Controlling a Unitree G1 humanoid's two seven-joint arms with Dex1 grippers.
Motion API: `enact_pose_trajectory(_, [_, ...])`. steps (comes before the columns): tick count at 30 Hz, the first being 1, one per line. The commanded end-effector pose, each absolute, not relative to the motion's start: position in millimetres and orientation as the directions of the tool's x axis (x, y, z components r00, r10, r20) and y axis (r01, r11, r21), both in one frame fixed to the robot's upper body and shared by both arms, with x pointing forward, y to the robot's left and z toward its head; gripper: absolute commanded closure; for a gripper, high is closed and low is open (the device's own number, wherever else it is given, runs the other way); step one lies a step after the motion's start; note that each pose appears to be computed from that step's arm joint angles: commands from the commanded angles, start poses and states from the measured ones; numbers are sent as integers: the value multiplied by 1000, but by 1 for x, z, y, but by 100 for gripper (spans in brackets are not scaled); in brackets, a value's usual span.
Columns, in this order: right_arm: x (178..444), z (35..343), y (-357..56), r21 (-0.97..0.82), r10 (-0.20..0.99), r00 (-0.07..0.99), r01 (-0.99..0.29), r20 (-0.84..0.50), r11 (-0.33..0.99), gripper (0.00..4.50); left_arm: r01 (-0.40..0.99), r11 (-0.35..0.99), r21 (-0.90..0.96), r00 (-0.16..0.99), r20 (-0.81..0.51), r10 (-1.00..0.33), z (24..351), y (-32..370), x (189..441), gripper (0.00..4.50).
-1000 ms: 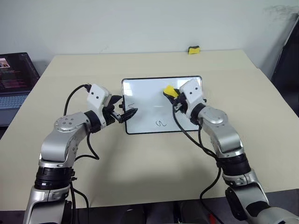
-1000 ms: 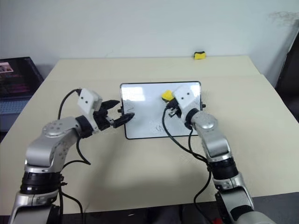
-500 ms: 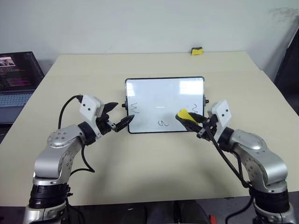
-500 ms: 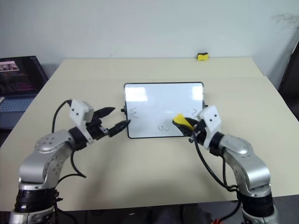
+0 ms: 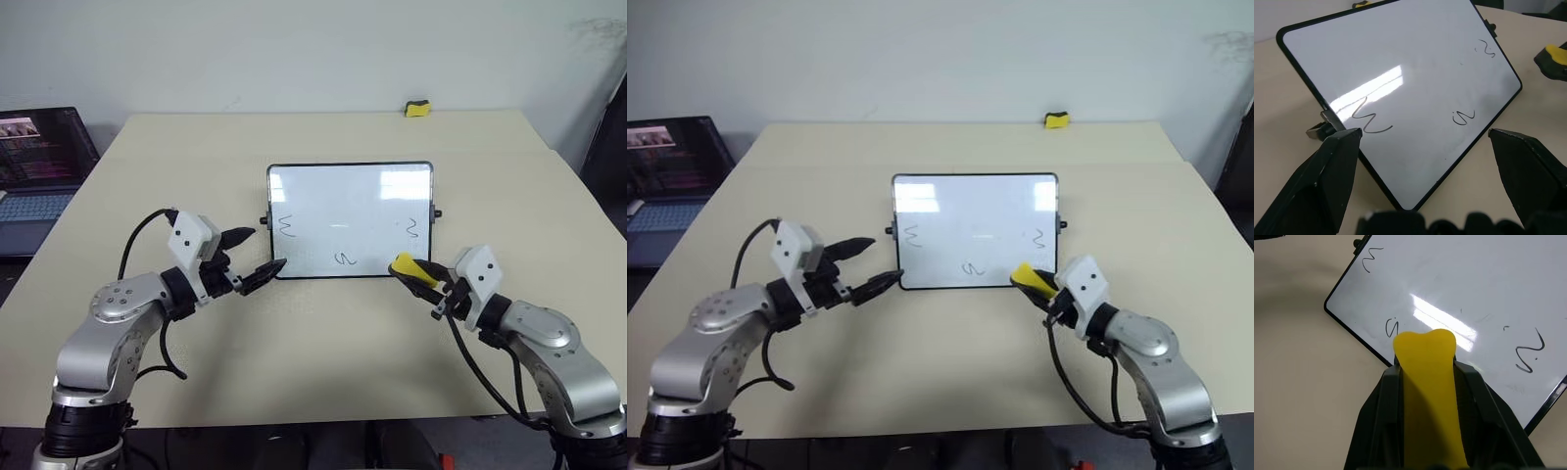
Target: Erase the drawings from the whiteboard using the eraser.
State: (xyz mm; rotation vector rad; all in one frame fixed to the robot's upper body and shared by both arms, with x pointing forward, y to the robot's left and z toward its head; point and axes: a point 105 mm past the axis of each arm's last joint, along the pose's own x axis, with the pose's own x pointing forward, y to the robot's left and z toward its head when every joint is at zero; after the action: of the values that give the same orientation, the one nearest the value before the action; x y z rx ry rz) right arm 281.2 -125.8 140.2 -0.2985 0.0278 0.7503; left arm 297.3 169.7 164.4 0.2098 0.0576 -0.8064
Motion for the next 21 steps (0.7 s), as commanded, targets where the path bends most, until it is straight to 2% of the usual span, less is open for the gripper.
enact_pose_trajectory(1, [295,162,-128,-336,621,783,-592,-27,732,345,746,621,241,655,-95,-750,182,156,296,0])
enact_pose_trajectory(7, [338,181,-143,-361,416,902,-352,114,863,345,836,488,251,524,-99,-846,188,130,299,0])
enact_pose_trajectory(13, [367,184,-150,-370,284,942,-203,178,907,345,873,405,270,449,-123,-885,192,119,307,0])
enact_pose_trajectory(17, [379,178,-147,-362,258,949,-179,183,915,345,882,386,271,431,-128,-893,193,118,307,0])
enact_pose_trajectory(21, [382,150,-140,-369,278,955,-222,104,903,345,883,384,269,429,-133,-894,192,119,307,0])
